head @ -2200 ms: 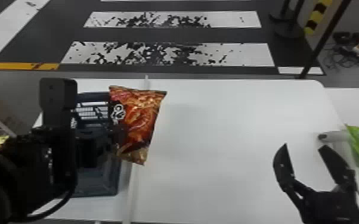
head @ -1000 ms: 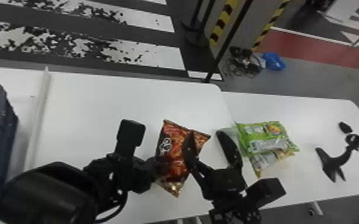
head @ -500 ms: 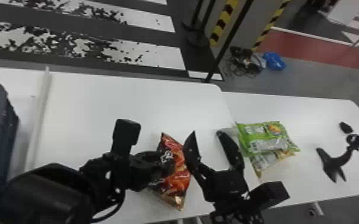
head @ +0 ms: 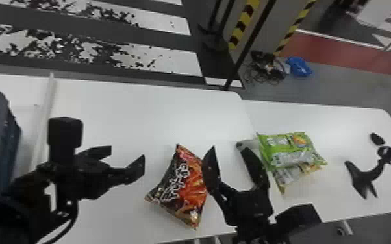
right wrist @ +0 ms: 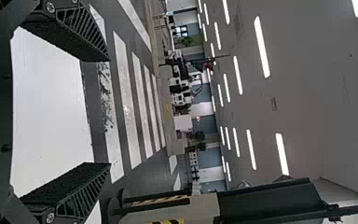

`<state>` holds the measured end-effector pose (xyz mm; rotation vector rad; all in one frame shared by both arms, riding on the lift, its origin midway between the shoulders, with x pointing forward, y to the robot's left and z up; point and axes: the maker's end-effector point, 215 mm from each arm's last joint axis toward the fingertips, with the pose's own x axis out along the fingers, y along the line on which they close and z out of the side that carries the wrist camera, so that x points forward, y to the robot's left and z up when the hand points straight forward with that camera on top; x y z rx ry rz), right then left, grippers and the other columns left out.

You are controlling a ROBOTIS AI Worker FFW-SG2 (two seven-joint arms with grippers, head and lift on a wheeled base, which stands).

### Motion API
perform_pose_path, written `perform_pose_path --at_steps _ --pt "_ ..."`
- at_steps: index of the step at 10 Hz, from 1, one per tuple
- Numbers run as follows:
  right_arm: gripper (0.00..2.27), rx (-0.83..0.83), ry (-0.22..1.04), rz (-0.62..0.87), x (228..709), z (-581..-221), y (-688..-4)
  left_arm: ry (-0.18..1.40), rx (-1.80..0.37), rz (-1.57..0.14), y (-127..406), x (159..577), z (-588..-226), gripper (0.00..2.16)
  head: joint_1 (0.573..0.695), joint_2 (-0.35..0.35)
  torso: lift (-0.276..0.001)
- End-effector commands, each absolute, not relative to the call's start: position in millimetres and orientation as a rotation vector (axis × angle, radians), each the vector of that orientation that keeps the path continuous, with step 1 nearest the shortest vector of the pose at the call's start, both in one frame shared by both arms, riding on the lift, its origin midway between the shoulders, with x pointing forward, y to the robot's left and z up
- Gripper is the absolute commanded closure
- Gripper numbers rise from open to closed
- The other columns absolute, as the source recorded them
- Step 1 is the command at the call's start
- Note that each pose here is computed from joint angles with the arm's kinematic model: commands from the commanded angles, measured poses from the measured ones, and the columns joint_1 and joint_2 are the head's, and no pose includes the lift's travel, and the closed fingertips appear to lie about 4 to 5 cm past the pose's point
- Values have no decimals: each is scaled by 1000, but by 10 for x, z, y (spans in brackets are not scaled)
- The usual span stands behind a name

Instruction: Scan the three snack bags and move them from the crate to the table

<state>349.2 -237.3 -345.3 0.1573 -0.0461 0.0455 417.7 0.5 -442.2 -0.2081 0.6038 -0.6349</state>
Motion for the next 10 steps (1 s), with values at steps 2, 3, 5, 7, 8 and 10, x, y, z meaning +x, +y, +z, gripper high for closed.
perform_pose_path --at_steps 2,3,5,7,8,10 --pt "83 118 18 115 3458 -3646 -2189 461 -212 -435 1102 4277 -4089 33 695 -300 -62" --pt "80 114 26 137 3444 -3673 -2114 422 -204 -373 1439 4260 -3971 33 695 -226 -62" --pt "63 106 28 190 3379 -3672 -1910 295 -162 -242 1879 4219 -3685 33 695 -74 -62" --pt "76 -3 216 263 3302 -4161 -1565 274 -154 -214 1984 4005 -3714 33 695 1 -62" --pt "87 -59 359 301 3180 -4547 -1414 188 -140 -205 2022 3918 -3537 33 695 43 -62" --pt "97 -171 486 375 2936 -4867 -1091 105 -133 -194 2052 3843 -3454 33 695 99 -62"
